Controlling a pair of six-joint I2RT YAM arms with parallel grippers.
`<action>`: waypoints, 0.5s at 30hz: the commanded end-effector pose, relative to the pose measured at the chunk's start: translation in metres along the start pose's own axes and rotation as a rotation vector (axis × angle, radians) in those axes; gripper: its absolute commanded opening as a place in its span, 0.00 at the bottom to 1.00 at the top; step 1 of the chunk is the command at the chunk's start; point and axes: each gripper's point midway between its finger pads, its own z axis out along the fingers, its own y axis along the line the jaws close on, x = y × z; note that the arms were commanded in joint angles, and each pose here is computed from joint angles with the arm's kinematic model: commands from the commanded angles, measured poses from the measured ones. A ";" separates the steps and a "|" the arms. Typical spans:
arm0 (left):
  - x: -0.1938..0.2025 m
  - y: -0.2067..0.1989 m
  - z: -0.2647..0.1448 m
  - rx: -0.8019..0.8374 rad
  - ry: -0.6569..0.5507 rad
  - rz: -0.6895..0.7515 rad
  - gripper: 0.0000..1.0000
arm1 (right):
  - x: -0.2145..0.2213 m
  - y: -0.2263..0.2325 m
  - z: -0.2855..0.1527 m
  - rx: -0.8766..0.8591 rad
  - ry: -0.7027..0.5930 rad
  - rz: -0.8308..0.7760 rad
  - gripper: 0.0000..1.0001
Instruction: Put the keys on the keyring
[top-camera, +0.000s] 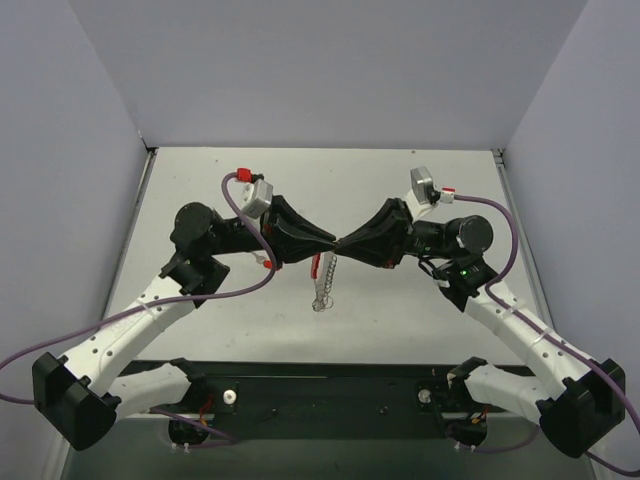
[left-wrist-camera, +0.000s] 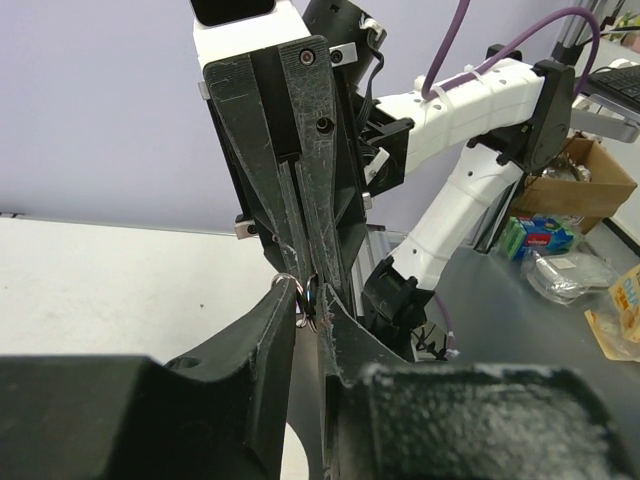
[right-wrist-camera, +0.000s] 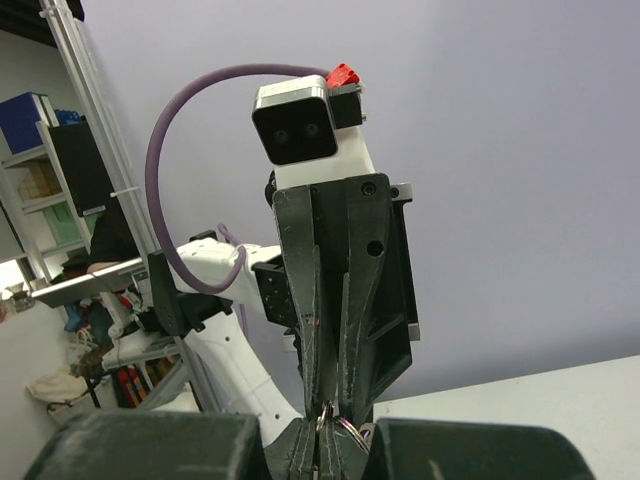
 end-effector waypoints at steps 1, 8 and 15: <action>0.007 0.010 0.011 -0.048 0.045 0.012 0.25 | -0.029 0.025 0.005 -0.081 -0.063 -0.156 0.00; 0.009 0.013 0.013 -0.079 0.056 0.010 0.00 | -0.029 0.025 0.004 -0.068 -0.063 -0.165 0.00; 0.002 0.012 0.007 -0.115 0.027 0.034 0.00 | -0.028 0.025 0.000 -0.040 -0.077 -0.188 0.53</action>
